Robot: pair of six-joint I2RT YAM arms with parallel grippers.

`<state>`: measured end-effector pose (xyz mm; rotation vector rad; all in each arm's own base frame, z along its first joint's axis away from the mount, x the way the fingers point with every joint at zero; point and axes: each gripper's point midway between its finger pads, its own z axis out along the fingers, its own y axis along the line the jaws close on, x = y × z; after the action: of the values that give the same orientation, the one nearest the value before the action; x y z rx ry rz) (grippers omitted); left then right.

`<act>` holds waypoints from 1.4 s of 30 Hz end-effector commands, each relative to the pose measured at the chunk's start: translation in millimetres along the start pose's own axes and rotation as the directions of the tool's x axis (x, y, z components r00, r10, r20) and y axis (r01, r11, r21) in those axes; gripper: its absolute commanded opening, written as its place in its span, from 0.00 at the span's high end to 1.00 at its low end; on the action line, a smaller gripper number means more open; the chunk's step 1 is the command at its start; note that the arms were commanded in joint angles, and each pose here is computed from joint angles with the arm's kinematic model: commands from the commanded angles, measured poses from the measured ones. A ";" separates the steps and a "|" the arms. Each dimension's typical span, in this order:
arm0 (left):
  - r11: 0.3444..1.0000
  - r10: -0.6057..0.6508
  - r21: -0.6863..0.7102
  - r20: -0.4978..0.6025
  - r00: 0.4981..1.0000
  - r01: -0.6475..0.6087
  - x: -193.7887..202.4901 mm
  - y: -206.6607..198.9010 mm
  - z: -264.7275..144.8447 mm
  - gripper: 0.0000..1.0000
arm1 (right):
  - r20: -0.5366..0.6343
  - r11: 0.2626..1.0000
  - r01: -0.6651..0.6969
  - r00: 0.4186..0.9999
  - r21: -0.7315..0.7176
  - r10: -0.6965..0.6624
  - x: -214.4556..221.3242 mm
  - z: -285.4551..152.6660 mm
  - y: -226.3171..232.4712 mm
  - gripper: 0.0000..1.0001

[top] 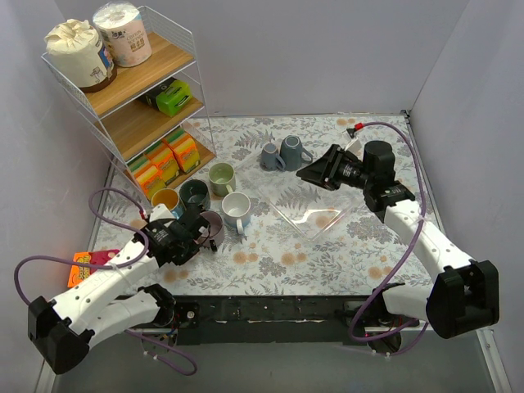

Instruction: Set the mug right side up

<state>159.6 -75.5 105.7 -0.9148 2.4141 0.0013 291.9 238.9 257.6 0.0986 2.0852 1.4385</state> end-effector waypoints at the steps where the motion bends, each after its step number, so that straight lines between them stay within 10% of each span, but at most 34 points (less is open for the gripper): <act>1: 0.996 -0.086 0.039 0.115 0.990 0.082 -16.9 -10.1 -2.5 1.00 | 0.042 0.995 0.068 0.997 -0.069 -0.065 -11.5 -9.9 21.6 0.53; 17: 0.992 -0.127 -0.001 0.142 0.982 0.128 9.6 4.4 23.3 1.00 | 0.058 0.996 0.067 0.996 -0.065 -0.064 -15.3 -15.6 20.7 0.53; 23: 0.990 -0.135 0.046 0.112 0.985 0.130 15.8 3.2 25.4 0.60 | 0.053 0.996 0.068 0.996 -0.058 -0.065 -14.8 -14.5 18.3 0.51; 37: 0.997 -0.009 0.078 0.230 0.973 -0.009 -40.9 -9.7 -37.0 0.02 | 0.034 0.992 0.124 0.992 -0.007 -0.123 -27.4 -6.0 10.3 0.42; 42: 0.984 0.004 0.166 0.305 0.952 -0.057 -74.5 -28.2 -74.7 0.02 | 0.029 0.980 0.194 0.980 0.050 -0.195 -41.9 -0.6 3.4 0.37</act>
<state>179.9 -82.2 179.9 -0.7557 2.2050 -0.0815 310.7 229.2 262.2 0.0321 2.0836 1.3571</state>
